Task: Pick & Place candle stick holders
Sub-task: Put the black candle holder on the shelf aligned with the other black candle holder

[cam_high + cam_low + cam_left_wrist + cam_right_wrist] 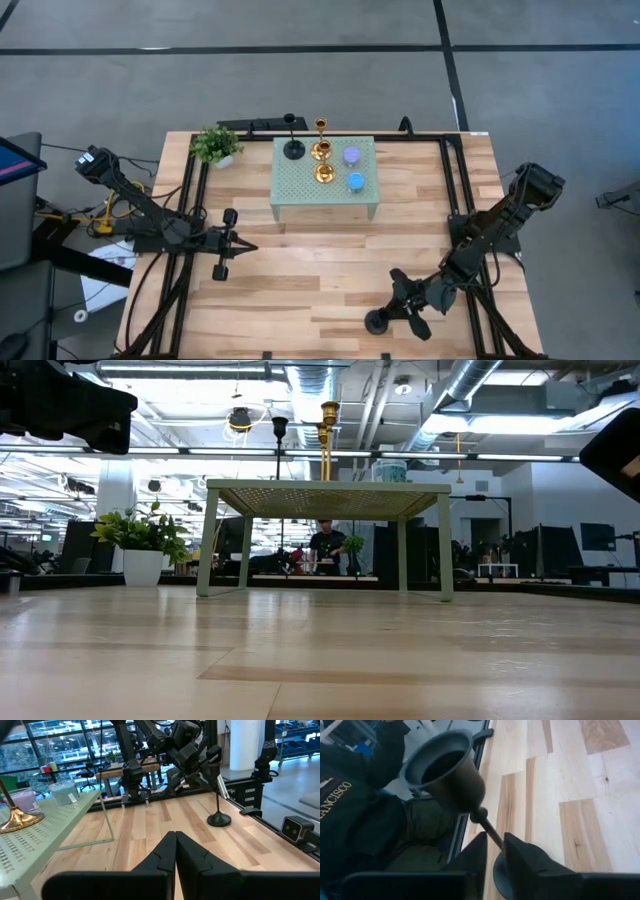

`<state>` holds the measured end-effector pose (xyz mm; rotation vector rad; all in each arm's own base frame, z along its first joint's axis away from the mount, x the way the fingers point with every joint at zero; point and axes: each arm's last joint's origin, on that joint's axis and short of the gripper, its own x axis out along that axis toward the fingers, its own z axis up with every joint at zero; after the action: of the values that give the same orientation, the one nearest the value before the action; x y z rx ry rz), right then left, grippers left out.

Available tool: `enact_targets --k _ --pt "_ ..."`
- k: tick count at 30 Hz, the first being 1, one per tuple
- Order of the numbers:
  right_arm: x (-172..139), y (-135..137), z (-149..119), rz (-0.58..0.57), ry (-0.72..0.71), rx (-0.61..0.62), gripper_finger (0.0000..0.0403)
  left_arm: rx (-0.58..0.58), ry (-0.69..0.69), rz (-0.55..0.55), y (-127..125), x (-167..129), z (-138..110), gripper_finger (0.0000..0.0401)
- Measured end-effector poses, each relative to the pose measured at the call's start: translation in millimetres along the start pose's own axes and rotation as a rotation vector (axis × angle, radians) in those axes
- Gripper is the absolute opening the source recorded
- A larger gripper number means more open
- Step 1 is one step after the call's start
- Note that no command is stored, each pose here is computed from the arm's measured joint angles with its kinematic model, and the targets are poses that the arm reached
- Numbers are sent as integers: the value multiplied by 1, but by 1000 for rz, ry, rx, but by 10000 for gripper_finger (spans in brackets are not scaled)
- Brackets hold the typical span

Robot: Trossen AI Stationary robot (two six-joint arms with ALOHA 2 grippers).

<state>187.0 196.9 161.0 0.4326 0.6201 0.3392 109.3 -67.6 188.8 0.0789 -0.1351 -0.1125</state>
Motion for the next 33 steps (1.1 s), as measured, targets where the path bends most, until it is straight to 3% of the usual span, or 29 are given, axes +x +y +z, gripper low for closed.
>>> enact_targets --k 5,10,15,20,33 --pt "0 0 0 -3 3 -1 5 0 0 0 0 0 0 8" --pt "0 0 0 13 11 27 31 0 0 0 0 0 0 8" --pt "-1 3 -7 86 130 17 52 0 0 0 0 0 0 8" --pt "-2 4 -9 89 134 -44 54 0 0 0 0 0 0 8" --pt "2 -4 -2 52 104 12 54 0 0 0 0 0 0 8"
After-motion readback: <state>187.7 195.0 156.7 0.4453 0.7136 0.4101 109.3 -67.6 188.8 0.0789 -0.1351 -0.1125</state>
